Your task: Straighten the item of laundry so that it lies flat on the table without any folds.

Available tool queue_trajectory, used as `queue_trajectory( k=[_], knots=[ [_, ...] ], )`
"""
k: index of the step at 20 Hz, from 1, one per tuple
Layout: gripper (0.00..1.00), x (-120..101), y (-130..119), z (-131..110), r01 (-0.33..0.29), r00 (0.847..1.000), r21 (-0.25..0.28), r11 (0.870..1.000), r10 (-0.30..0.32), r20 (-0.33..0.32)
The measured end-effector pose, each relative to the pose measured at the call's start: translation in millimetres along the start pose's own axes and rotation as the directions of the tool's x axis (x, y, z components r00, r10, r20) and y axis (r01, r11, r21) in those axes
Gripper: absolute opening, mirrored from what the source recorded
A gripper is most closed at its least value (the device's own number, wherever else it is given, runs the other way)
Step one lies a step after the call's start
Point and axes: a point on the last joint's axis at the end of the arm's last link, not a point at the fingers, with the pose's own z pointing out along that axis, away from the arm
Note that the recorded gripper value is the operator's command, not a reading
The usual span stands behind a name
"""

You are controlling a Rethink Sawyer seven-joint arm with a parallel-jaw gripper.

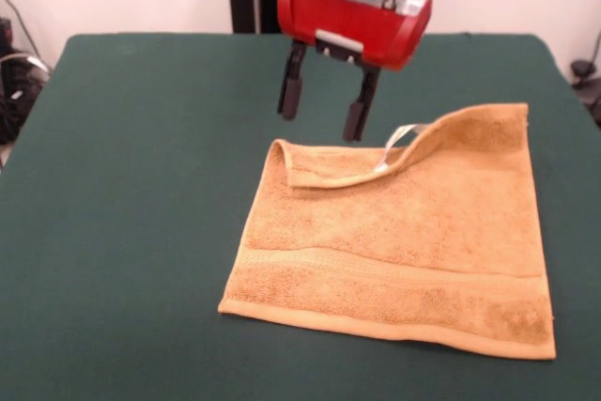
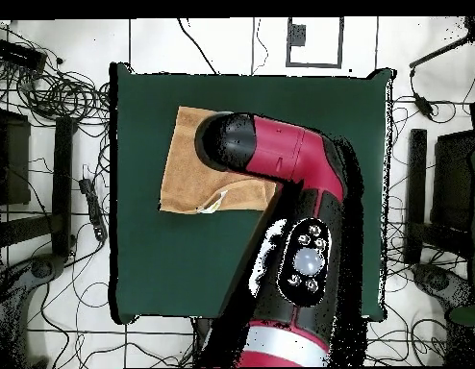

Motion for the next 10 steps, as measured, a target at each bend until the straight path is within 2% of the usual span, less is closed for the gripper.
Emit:
queue_trajectory(
  k=[10],
  knots=[
    [1.0,13.9,-1.8,-19.2,0.001,1.0,0.007,1.0,-0.001,0.001]
  ],
)
